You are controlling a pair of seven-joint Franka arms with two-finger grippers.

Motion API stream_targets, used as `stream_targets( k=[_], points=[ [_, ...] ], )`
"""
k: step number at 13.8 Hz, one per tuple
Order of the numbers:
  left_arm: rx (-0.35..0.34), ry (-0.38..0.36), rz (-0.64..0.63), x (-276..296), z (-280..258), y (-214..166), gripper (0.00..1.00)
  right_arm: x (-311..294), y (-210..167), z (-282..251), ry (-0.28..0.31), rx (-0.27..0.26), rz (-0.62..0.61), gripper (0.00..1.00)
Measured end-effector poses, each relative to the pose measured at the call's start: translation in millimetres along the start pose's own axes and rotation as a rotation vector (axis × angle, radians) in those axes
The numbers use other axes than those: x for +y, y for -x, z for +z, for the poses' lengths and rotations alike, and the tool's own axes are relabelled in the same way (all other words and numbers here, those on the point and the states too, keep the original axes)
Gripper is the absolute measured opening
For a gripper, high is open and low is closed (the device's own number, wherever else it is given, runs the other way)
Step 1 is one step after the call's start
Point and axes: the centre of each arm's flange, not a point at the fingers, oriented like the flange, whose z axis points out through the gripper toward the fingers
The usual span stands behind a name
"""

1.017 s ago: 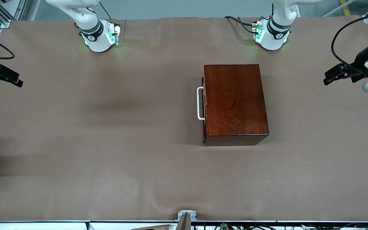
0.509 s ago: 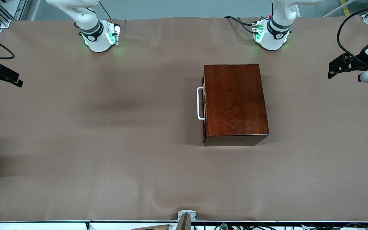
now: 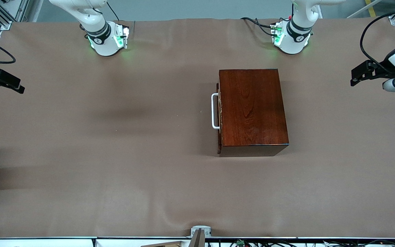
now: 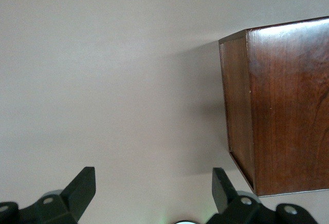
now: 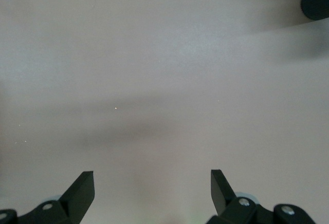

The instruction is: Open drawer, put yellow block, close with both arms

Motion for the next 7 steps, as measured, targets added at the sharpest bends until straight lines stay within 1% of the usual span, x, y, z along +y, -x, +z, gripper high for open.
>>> stream_targets(
  k=[7],
  points=[
    [-0.001,-0.010,0.010,4.8,-0.1,-0.5,1.00,0.0,0.0,0.0,0.000,0.000,0.000,1.00]
  ],
)
